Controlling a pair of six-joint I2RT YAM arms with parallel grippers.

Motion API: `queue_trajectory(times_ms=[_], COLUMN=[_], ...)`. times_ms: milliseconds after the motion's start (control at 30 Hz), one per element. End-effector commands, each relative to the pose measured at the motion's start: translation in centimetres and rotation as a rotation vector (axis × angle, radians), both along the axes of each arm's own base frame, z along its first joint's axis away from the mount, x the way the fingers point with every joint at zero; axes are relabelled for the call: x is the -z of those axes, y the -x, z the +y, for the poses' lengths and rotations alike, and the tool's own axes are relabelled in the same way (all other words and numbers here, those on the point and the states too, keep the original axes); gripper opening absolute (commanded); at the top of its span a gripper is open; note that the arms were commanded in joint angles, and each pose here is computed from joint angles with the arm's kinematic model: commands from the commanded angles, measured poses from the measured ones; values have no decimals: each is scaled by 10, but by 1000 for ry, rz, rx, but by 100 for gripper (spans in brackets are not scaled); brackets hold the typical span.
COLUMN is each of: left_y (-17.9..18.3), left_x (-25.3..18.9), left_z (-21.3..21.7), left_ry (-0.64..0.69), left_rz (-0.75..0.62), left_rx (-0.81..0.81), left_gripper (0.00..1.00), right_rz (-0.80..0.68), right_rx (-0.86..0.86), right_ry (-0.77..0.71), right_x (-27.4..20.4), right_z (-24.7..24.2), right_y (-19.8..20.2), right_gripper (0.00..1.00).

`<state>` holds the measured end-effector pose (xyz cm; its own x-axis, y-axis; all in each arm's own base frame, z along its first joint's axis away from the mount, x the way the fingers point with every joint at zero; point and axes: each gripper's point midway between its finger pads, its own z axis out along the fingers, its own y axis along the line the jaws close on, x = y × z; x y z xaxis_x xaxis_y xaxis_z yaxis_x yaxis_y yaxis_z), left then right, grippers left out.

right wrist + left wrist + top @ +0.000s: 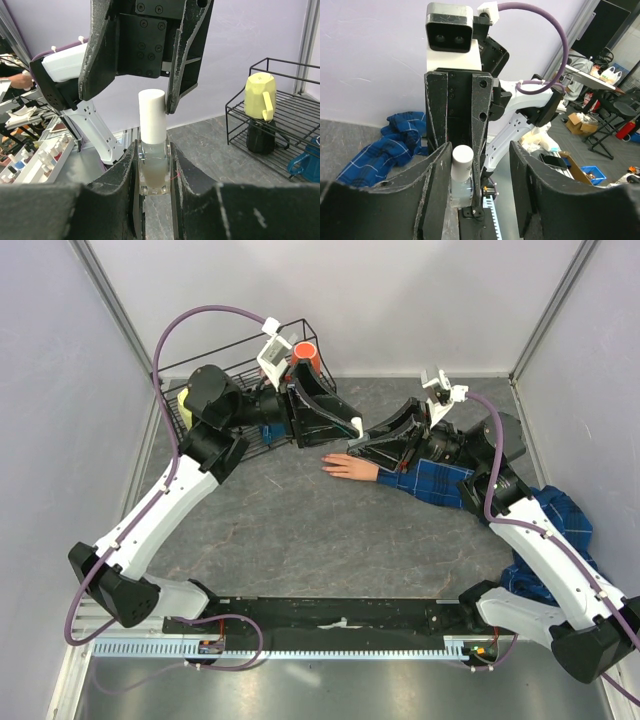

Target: Paint the nails

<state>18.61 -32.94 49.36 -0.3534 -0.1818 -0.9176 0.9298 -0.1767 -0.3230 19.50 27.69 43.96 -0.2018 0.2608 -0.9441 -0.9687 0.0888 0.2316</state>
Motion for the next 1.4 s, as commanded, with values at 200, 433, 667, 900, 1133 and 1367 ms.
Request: queue_trajectory(times_ms=[200, 433, 667, 900, 1133, 1367], left_y=[0, -3, -31, -58, -76, -69], left_x=[-3, -3, -5, 12, 24, 17], left_z=[-7, -9, -12, -26, -49, -49], left_ry=[-48, -70, -132, -179, -304, -315], left_rz=[-32, -42, 20, 159, 280, 293], left_rx=[-24, -72, -372, -901, -955, -923], left_gripper=[44, 28, 2, 2, 2, 2], right_rz=[-67, -67, -73, -114, -146, -170], right_rx=[26, 62, 277, 605, 656, 648], right_ry=[-3, -2, 23, 85, 149, 180], right_x=[-10, -11, -11, -15, -2, 6], right_z=[-4, -6, -19, -44, -44, -46], right_y=[1, -4, -34, -70, -69, -65], right_gripper=[0, 0, 0, 0, 0, 0])
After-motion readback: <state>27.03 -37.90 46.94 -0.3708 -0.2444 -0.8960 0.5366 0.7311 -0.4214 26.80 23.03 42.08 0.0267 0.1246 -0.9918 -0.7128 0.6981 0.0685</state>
